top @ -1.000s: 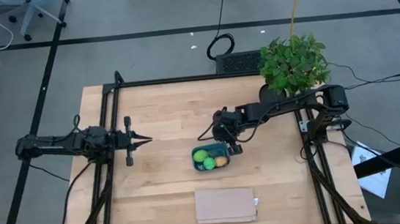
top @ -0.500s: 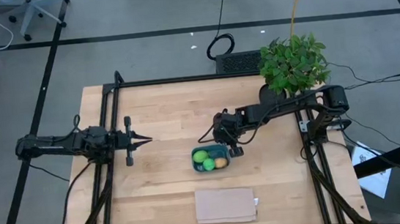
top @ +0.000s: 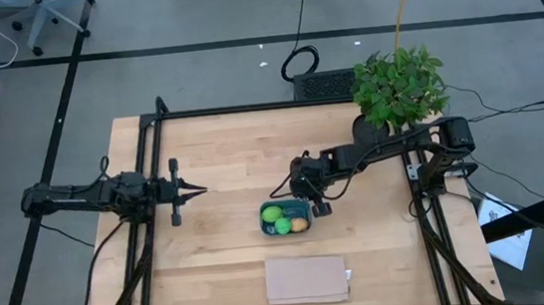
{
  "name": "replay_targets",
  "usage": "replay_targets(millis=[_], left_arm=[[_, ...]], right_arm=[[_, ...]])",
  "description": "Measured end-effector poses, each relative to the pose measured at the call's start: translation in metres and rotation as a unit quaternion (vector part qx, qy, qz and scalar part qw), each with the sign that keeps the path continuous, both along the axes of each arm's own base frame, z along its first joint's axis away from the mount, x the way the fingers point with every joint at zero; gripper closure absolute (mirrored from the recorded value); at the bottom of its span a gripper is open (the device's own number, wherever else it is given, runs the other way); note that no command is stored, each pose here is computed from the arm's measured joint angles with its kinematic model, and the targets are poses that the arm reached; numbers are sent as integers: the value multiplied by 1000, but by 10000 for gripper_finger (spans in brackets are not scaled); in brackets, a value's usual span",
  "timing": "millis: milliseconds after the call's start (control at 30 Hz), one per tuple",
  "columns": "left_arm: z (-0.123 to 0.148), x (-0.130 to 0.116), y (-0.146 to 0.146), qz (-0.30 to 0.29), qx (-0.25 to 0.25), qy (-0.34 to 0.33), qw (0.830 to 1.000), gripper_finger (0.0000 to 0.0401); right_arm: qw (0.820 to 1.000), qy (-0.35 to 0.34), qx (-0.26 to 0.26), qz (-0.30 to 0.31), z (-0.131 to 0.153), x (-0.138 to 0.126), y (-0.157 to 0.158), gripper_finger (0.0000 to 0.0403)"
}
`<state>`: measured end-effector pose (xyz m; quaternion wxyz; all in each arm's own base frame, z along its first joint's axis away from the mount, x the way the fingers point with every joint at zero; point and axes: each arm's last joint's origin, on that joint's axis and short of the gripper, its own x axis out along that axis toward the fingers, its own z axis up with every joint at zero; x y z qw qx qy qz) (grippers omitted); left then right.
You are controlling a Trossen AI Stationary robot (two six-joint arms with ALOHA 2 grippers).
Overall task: Pick and placing Produce into tupperware
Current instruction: Adjust the dark blue bin, then return to Home Position
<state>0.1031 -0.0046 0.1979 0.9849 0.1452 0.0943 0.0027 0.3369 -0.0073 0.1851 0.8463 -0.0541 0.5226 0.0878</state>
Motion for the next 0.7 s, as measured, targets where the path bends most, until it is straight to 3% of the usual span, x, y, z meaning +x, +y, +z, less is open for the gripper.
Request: replay_targets(millis=[400, 533, 700], left_arm=[[0, 0, 0, 0, -1, 0, 1000, 375], [0, 0, 0, 0, 1, -1, 1000, 375], [2, 0, 0, 5, 2, -8, 1000, 375]], right_arm=[[999, -47, -6, -1, 16, 0, -3, 403], [997, -75, -16, -6, 34, -6, -3, 403], [991, -115, -65, -22, 66, -22, 3, 403]])
